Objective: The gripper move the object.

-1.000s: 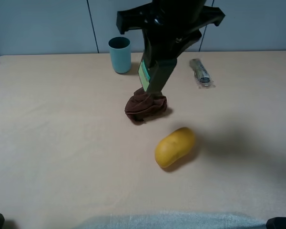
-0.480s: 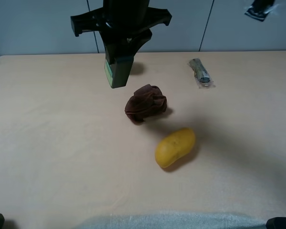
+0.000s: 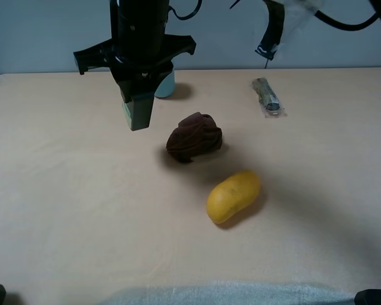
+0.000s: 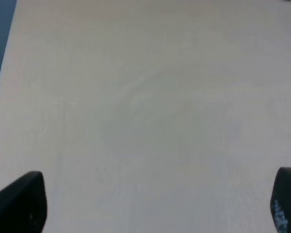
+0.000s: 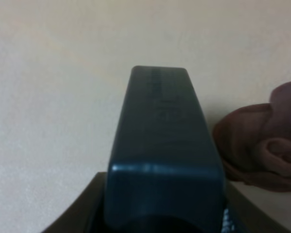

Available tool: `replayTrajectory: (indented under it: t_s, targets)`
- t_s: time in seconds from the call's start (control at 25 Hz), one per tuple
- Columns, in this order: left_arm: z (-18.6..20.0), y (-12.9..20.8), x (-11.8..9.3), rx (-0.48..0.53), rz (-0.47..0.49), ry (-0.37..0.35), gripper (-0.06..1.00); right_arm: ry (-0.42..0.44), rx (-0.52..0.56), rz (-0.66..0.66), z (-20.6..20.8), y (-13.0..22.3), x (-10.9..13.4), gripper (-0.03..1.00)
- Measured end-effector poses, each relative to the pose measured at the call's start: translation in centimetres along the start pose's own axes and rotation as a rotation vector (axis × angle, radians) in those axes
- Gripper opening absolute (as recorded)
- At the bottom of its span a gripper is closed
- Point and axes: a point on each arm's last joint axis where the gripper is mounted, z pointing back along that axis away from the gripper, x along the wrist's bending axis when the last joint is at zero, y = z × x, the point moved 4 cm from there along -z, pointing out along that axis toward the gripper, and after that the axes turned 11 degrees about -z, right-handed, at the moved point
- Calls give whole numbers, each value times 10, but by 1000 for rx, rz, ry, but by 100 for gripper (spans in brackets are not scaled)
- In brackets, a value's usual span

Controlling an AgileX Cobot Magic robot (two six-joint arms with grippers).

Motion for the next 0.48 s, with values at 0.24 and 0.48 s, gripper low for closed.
replayTrajectory:
  t_s: [0.24, 0.48]
  targets:
    - [0, 0, 0, 0, 0, 0, 93, 4, 15, 21, -22, 4, 9, 30]
    - [0, 0, 0, 0, 0, 0, 93, 4, 11, 26, -51, 3, 13, 30]
